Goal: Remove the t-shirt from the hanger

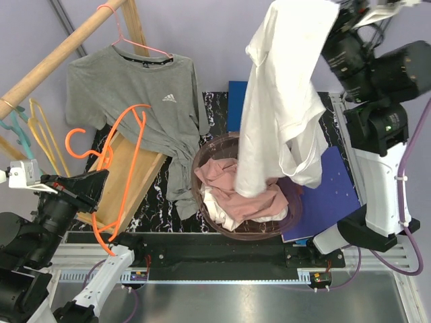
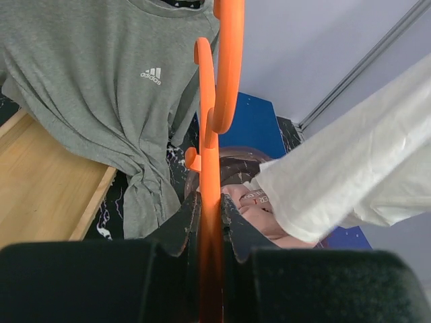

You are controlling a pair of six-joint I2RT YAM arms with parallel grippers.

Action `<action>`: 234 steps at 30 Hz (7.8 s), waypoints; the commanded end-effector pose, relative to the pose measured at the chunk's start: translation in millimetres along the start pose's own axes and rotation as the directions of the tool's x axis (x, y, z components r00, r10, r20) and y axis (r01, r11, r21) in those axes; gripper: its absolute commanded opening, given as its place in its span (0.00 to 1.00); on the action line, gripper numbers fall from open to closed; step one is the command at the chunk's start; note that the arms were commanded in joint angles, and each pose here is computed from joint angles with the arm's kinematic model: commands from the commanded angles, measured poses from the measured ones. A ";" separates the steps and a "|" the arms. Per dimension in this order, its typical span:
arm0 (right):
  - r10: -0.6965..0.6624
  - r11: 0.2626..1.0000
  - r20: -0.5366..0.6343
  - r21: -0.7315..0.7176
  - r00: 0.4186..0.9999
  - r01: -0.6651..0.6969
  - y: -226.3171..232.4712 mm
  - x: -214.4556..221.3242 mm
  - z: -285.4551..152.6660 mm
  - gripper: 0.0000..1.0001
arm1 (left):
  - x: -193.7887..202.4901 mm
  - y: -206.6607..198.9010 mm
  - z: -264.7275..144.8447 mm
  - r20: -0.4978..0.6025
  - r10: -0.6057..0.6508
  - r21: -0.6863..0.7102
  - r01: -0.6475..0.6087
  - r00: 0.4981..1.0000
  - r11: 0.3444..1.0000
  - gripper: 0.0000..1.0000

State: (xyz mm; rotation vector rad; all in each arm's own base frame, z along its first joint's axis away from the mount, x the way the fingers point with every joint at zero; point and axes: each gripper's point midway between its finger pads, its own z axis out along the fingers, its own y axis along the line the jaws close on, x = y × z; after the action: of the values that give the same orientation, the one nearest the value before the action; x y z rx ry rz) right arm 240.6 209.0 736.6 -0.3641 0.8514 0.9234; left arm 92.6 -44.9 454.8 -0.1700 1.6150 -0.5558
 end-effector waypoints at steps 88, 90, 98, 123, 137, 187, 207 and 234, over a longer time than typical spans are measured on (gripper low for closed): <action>0.602 0.771 -0.708 0.636 0.369 -0.038 -41.3 396.5 -339.4 1.00 | -94.5 40.5 62.0 0.190 -0.095 -0.422 0.168 0.977 0.891 0.00; 0.604 0.769 -0.711 0.639 0.360 -0.027 -41.8 397.5 -342.7 1.00 | -101.5 46.7 70.4 0.196 -0.066 -0.466 0.153 0.978 0.872 0.00; 0.619 0.758 -0.709 0.653 0.337 -0.018 -38.4 401.4 -357.4 1.00 | -118.8 77.5 76.8 0.204 0.068 -0.643 0.082 0.977 0.761 0.00; 0.658 0.736 -0.688 0.674 0.307 -0.068 -31.4 410.9 -357.3 1.00 | -103.3 145.1 66.2 -0.021 0.312 -0.920 -0.141 0.950 0.367 0.00; 0.669 0.730 -0.687 0.680 0.283 -0.074 -28.6 419.0 -364.5 1.00 | -94.6 128.1 58.2 -0.014 0.261 -0.835 -0.155 0.965 0.527 0.66; 0.672 0.731 -0.666 0.666 0.323 -0.146 -18.9 407.9 -357.8 1.00 | -85.7 59.6 403.0 0.469 -0.348 -0.256 0.502 0.812 0.826 0.47; 0.645 0.756 -0.682 0.635 0.344 -0.158 -19.1 402.1 -347.0 1.00 | -115.2 59.4 418.5 0.530 -0.228 -0.280 0.421 0.817 0.863 0.00; 0.157 0.958 -0.770 -0.034 0.619 -0.285 54.8 355.9 -120.6 1.00 | -119.8 -8.1 203.8 0.384 -0.517 -0.017 0.566 0.765 0.825 0.00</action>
State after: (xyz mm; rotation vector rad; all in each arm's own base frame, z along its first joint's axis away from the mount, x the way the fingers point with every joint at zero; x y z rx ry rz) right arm 250.4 336.7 368.1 -0.7355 1.7889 1.0790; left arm 328.6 -39.6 530.4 -0.8682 1.2855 -0.6318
